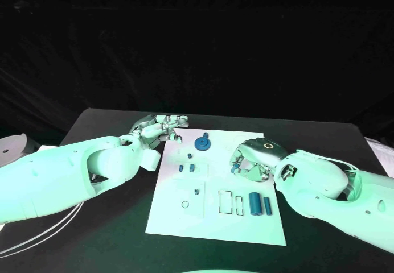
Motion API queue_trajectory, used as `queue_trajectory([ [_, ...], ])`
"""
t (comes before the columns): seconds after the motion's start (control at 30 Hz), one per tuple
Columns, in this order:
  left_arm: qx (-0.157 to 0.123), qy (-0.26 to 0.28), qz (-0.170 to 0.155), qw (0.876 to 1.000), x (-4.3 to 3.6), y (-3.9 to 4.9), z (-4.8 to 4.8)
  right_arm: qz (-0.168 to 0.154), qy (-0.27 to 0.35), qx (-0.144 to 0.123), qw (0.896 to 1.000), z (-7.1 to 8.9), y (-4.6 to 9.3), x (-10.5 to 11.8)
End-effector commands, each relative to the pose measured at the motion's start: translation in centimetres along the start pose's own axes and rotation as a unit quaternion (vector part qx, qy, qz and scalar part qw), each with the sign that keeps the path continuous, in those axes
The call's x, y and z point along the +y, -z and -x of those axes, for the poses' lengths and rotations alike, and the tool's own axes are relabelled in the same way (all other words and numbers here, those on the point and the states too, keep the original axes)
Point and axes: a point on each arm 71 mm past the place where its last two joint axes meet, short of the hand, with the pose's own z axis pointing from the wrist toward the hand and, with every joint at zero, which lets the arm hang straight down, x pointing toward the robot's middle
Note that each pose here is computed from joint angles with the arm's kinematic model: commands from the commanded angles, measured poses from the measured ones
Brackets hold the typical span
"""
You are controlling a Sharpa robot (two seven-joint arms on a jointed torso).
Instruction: Assemble the parts on the task board
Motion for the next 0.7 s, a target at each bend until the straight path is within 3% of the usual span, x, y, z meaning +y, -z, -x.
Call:
queue_trajectory([
  [0.03, 0.011, 0.005, -0.004, 1.0, -0.05, -0.03, -0.24, 0.024, -0.023, -0.035, 0.999, 0.9, 0.3, 1.4],
  [0.27, 0.012, 0.005, -0.004, 1.0, 0.02, -0.09, -0.31, 0.08, -0.055, -0.032, 0.995, 0.8, -0.2, 5.4],
  [0.5, 0.013, 0.006, -0.004, 1.0, 0.06, -0.15, -0.44, 0.128, -0.081, -0.01, 0.988, -1.6, -1.1, 9.1],
  [0.7, 0.015, 0.006, -0.003, 1.0, 0.08, -0.17, -0.55, 0.148, -0.093, 0.013, 0.985, -3.5, -1.7, 10.8],
])
